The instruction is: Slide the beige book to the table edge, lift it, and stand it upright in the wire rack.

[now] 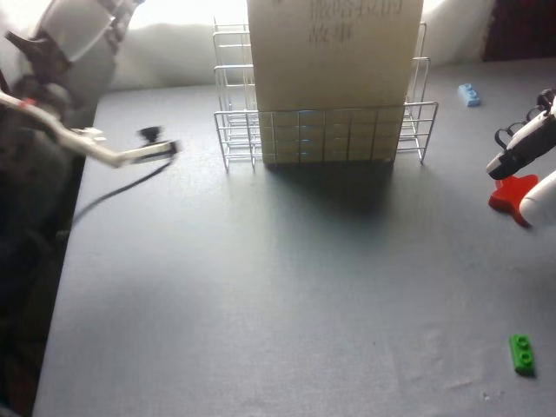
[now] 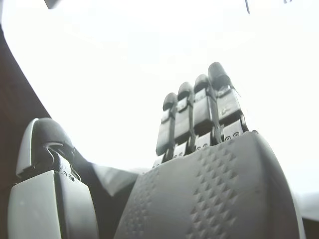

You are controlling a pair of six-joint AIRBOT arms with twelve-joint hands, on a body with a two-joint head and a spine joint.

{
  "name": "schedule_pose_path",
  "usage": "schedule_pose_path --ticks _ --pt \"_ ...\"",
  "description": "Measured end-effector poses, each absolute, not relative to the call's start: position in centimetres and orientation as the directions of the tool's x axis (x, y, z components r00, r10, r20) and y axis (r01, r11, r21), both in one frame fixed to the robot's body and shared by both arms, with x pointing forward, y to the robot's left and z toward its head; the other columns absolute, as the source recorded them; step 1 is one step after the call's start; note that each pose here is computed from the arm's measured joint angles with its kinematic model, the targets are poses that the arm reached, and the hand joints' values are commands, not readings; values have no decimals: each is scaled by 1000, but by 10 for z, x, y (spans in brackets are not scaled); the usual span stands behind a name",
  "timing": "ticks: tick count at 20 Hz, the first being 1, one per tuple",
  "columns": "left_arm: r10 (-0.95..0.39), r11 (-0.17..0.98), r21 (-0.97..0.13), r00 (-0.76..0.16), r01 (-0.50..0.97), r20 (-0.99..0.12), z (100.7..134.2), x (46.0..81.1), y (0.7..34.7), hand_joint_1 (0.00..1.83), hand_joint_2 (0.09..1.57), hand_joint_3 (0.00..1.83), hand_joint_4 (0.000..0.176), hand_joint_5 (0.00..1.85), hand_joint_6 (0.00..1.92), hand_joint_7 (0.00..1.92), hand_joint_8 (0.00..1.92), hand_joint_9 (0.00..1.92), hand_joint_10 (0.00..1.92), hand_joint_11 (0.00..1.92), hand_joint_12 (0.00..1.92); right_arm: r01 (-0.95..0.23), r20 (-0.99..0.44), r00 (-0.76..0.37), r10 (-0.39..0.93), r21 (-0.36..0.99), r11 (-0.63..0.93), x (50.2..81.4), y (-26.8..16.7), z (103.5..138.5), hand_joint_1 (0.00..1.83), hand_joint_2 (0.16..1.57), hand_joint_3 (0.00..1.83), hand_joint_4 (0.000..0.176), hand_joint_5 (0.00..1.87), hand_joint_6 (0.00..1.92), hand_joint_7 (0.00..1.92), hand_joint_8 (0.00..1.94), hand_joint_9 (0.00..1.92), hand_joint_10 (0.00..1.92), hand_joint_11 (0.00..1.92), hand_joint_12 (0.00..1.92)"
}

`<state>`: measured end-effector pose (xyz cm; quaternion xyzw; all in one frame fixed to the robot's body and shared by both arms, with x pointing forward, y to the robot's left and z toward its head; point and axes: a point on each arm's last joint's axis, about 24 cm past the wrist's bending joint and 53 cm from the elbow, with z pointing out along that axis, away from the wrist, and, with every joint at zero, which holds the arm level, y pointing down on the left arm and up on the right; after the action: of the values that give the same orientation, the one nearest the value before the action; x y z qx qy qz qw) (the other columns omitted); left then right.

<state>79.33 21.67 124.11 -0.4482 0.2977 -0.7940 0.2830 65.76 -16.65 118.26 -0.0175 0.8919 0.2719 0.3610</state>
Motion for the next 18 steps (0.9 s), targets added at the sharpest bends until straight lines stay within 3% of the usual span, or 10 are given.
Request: schedule_pose_path --ticks 4,8,11,13,15,18 --pt "-842 -469 -863 -389 187 373 1249 786 258 574 1001 3 0 213 3 228 1 198 6 0 523 -232 -655 -739 160 471 851 656 -165 1183 186 1197 1 0 301 0 298 1 282 1 0 832" --pt "-927 -133 -977 -370 165 63 1250 766 286 621 1001 2 0 324 9 333 13 280 13 0 703 -258 -670 -730 131 449 856 655 -165 1183 180 1217 3 0 330 7 340 9 322 10 0 891" --pt "-944 74 -986 -307 148 -117 1250 752 323 631 1016 3 0 380 9 411 11 375 19 0 866 -261 -672 -730 128 447 856 655 -164 1183 198 1229 1 0 376 6 388 5 369 8 10 997" --pt "-922 206 -968 -303 144 -241 1252 744 340 645 1026 3 0 421 12 410 2 389 10 0 871 -264 -675 -728 123 441 858 655 -167 1182 188 1239 3 0 402 11 428 15 407 18 29 1019" --pt "-867 332 -931 -339 151 -364 1252 732 347 643 1039 3 0 448 6 417 1 408 6 0 935 -281 -681 -724 105 431 857 653 -164 1184 205 1237 1 0 429 14 458 17 440 22 57 1033" --pt "-758 464 -870 -433 166 -488 1234 714 330 616 1070 7 0 551 16 509 11 489 15 65 958 -292 -679 -728 93 430 854 649 -159 1184 211 1248 1 0 566 14 602 12 600 29 199 1040"
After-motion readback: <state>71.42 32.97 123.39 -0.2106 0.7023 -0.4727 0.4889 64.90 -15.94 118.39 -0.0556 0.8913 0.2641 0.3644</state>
